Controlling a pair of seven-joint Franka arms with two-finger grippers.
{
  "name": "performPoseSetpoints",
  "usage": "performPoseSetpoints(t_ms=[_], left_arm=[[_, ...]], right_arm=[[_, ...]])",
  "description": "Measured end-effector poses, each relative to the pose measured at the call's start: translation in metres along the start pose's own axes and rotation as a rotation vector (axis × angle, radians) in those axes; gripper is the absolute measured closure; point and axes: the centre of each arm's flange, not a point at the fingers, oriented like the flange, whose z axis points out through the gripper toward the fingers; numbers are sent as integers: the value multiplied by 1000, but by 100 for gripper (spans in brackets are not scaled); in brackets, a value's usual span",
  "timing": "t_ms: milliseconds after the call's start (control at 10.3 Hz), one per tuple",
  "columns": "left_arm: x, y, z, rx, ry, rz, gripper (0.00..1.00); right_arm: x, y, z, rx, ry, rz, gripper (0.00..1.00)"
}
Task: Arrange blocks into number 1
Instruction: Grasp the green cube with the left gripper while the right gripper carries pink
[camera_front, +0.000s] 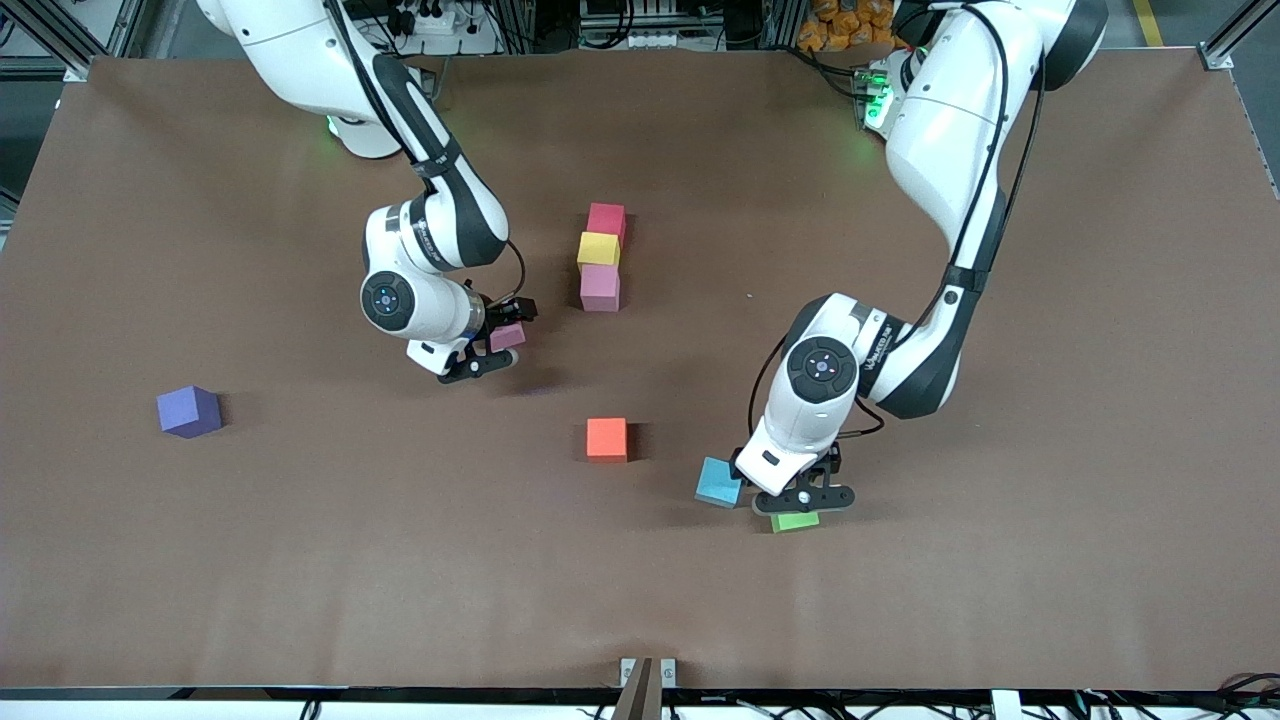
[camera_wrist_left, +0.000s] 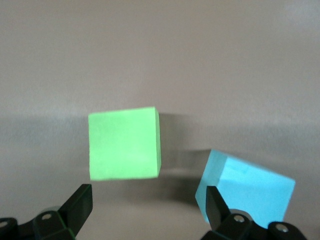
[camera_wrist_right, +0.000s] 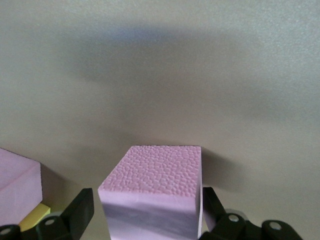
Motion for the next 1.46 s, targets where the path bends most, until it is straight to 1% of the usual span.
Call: performPoseSetpoints(t_ms=[97, 195, 292, 584, 779, 876, 974, 1071, 1169, 1363, 1461], left_arm=[[1, -4, 7, 4, 3, -4, 0], [3, -10, 15, 9, 13, -6, 0], [7, -17, 22, 10, 27, -3, 0], [11, -22, 37, -10, 77, -5, 0], [10, -21, 42, -17, 86, -3, 1], [12, -20, 39, -20, 91, -3, 13], [13, -20, 37, -17, 89, -4, 29], [14, -21, 34, -7, 77, -6, 40], [15, -23, 30, 8, 59, -9, 40], [17, -26, 19, 30, 33, -14, 40], [16, -28, 11, 47, 9, -17, 40]], right_arm=[[0, 0, 0, 0, 1, 1, 8], [0, 2, 0, -1, 3, 3, 18], [1, 5, -2, -1, 6, 8, 36], [3, 8, -5, -1, 12, 14, 41], [9, 11, -14, 0, 39, 20, 41], [14, 9, -22, 2, 58, 21, 41], [20, 6, -31, 5, 76, 30, 41], [25, 0, -40, 7, 91, 44, 41], [28, -8, -46, 11, 90, 51, 41], [35, -21, -60, 17, 71, 51, 41], [40, -30, -65, 19, 67, 71, 41]])
